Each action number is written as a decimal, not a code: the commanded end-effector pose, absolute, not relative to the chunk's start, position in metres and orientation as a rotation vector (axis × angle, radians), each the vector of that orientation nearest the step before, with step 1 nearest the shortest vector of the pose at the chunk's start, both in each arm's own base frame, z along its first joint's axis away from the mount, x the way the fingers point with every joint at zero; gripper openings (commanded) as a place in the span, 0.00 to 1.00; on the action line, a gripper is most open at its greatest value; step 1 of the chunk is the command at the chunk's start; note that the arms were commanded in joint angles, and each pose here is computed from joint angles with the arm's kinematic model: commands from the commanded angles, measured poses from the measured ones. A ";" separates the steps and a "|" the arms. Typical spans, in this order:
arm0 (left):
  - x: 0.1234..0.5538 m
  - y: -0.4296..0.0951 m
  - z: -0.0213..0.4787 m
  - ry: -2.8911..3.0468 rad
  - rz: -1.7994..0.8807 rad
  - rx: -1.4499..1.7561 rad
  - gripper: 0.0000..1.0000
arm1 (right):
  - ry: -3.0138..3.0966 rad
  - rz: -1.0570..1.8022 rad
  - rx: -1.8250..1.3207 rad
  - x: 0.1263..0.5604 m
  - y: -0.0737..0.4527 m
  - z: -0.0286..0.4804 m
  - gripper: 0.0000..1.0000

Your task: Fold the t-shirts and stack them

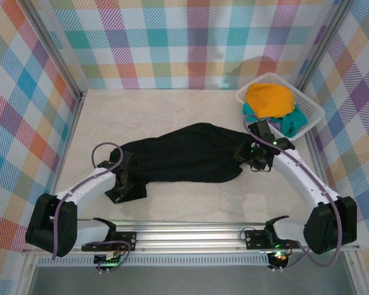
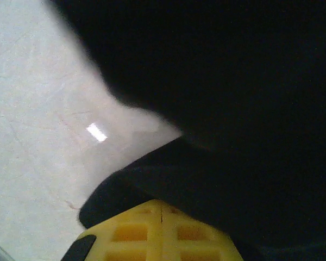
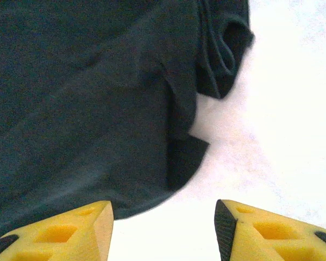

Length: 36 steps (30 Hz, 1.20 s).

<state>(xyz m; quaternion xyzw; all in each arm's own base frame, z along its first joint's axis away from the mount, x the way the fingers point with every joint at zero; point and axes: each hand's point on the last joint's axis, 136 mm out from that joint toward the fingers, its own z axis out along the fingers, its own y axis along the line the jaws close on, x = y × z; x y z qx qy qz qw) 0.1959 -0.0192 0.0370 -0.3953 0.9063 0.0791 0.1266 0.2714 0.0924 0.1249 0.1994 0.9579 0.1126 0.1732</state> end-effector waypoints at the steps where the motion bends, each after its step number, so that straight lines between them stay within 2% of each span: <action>1: 0.209 -0.010 0.072 2.506 0.209 -1.166 0.00 | 2.784 0.298 0.761 0.240 0.085 0.098 0.44; 5: 0.202 0.013 0.130 2.304 0.180 -1.179 0.00 | 2.810 0.374 0.852 0.230 0.093 0.071 0.41; 9: 0.208 0.018 0.161 2.211 0.138 -1.184 0.00 | 2.829 0.467 0.815 0.247 0.111 0.056 0.43; 28: 0.206 -0.008 0.123 2.425 0.072 -1.136 0.00 | 2.890 0.371 0.699 0.299 0.122 0.017 0.41; 31: 0.205 -0.012 0.119 2.453 0.057 -1.116 0.00 | 2.908 0.323 0.686 0.308 0.122 0.016 0.31; 35: 0.203 -0.017 0.113 2.499 0.035 -1.084 0.00 | 2.906 0.315 0.704 0.316 0.123 0.005 0.12; 36: 0.203 -0.020 0.112 2.512 0.022 -1.069 0.04 | 2.891 0.324 0.703 0.319 0.124 0.005 0.07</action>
